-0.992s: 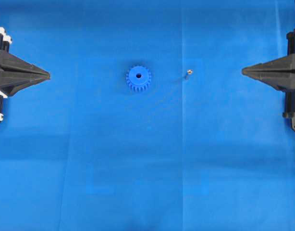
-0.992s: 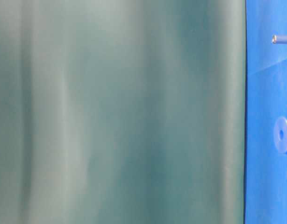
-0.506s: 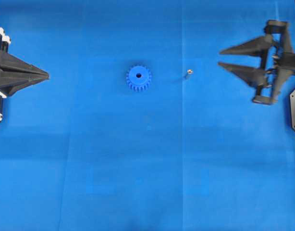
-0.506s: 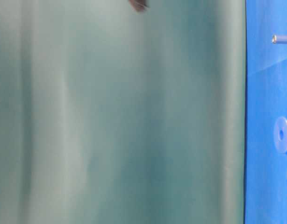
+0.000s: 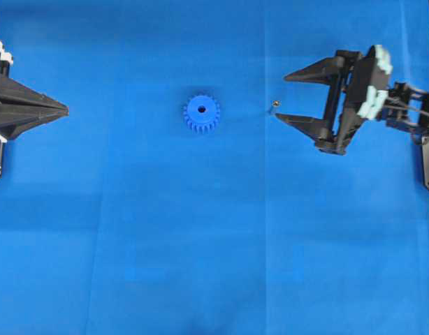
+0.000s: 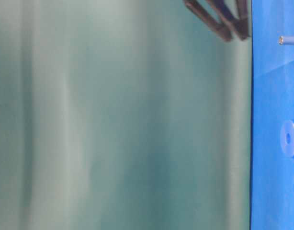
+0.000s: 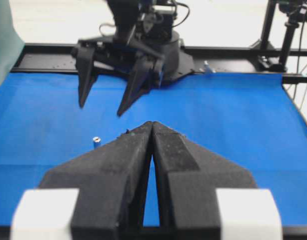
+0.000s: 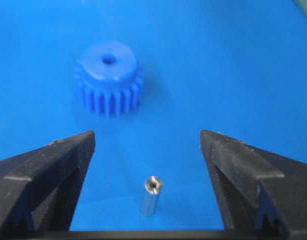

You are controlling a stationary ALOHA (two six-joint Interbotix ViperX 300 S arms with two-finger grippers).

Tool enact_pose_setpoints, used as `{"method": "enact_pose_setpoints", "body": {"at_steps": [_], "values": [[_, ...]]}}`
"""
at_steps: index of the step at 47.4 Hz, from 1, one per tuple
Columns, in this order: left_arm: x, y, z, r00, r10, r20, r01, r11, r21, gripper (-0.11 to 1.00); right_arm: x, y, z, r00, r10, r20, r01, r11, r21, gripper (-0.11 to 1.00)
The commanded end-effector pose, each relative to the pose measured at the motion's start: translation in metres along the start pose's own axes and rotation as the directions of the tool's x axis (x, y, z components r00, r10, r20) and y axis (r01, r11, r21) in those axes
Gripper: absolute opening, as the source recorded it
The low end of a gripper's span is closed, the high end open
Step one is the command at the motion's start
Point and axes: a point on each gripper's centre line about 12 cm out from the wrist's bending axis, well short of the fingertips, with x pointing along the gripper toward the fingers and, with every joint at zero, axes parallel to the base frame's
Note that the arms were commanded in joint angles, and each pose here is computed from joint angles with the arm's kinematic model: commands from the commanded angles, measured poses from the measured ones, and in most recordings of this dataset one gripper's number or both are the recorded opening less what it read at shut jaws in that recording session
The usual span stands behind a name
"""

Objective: Insert the shaft placed at a random location into the center hole of the small gear at another random location.
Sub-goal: 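Lower the right gripper around the upright silver shaft and close, then lift the grasped silver shaft off the table with the right gripper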

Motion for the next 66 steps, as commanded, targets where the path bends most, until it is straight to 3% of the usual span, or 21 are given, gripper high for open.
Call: {"method": "enact_pose_setpoints", "body": {"at_steps": [1,14,27,35,44,48,60,66], "values": [[0.001,0.000,0.004,1.000,-0.002,0.012,0.002,1.000,0.000,0.00,0.010,-0.002,-0.003,1.000,-0.019,0.016,0.019,1.000,0.013,0.76],[0.001,0.000,0.003,1.000,0.001,0.009,-0.001,1.000,0.000,0.00,0.026,-0.005,-0.027,0.998,-0.045,-0.043,0.046,0.999,0.029,0.75],[0.001,0.001,0.001,1.000,0.006,0.005,-0.006,1.000,0.000,0.00,0.029,-0.006,-0.031,0.997,-0.046,-0.056,0.048,0.998,0.031,0.71],[0.001,0.001,0.001,1.000,0.007,0.003,-0.007,1.000,0.002,0.00,0.029,-0.006,-0.033,0.996,-0.046,-0.071,0.048,0.998,0.030,0.57],[0.000,0.002,0.001,1.000,0.011,0.003,-0.011,1.000,0.001,0.00,0.029,-0.004,-0.034,0.996,-0.041,-0.079,0.043,0.999,0.027,0.16],[0.001,0.003,0.001,1.000,0.015,0.000,-0.015,1.000,0.001,0.00,0.029,-0.004,-0.034,0.996,-0.040,-0.079,0.042,0.999,0.026,0.04],[0.000,0.004,0.000,1.000,0.020,-0.003,-0.020,1.000,0.000,0.00,0.029,-0.004,-0.032,0.996,-0.040,-0.076,0.042,0.999,0.030,0.03],[0.000,0.004,0.000,1.000,0.020,-0.003,-0.020,1.000,0.000,0.00,0.024,-0.002,-0.017,0.999,-0.032,-0.044,0.034,0.999,0.038,0.03]]}}
